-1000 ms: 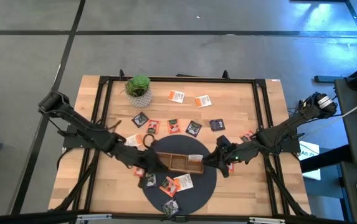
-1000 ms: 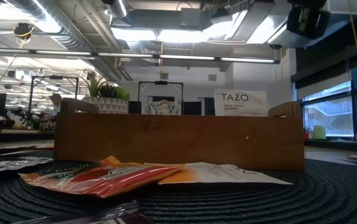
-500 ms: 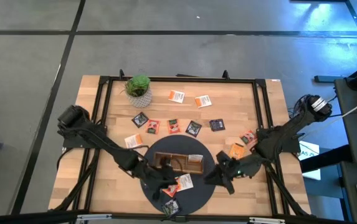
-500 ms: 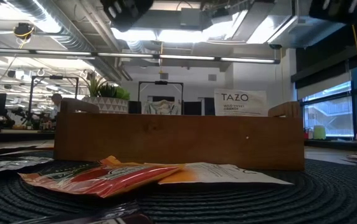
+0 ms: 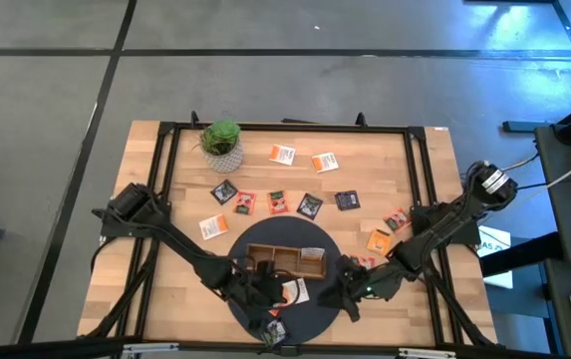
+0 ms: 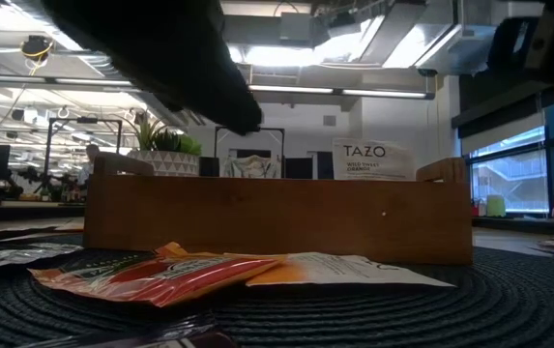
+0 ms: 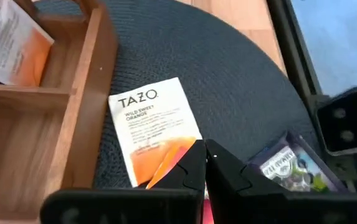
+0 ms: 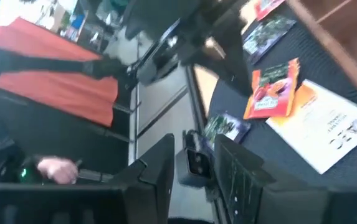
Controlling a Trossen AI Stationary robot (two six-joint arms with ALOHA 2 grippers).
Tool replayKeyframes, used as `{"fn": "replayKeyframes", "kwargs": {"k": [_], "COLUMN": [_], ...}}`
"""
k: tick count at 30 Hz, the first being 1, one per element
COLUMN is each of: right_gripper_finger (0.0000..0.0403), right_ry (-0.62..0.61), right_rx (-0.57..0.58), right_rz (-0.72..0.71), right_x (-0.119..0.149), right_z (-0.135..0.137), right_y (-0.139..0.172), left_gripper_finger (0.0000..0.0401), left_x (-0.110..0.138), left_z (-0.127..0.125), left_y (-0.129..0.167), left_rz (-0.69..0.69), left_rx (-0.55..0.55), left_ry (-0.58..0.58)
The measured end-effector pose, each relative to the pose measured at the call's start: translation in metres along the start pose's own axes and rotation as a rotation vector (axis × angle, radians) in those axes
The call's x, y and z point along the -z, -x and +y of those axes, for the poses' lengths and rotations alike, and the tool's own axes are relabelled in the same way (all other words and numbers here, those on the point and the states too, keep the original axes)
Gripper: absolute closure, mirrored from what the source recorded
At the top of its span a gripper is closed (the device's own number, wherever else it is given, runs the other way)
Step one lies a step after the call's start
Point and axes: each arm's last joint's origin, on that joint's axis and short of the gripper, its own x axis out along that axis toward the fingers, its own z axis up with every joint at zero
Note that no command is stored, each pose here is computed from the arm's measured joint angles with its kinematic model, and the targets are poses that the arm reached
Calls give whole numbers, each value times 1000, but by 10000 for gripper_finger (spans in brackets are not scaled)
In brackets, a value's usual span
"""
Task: Pick & Place Tea
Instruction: Put the white tea bag into the right slot of the wooden organizer
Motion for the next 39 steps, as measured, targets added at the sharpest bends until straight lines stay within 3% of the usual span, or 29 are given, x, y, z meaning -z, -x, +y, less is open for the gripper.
{"fn": "replayKeyframes", "kwargs": {"k": [12,17,22,25,33,39], "right_gripper_finger": [133,111,113,115,115,115], "right_ry": [-48,-116,-107,-114,-97,-105], "right_rx": [5,-80,-72,6,358,430], "right_rz": [0,10,-23,-64,-32,-19], "right_x": [5,2,-1,-5,-8,3], "right_z": [7,28,32,34,43,42], "right_y": [-21,-25,-28,-30,-41,-68], "left_gripper_finger": [399,399,399,399,399,399], "left_x": [14,16,18,18,21,23], "left_z": [1,3,5,5,6,7], "left_y": [-19,-25,-27,-27,-27,-29], "left_rz": [10,7,4,0,29,35], "left_rx": [-73,-99,-127,-132,-144,-152], "left_ry": [12,16,17,20,26,41]}}
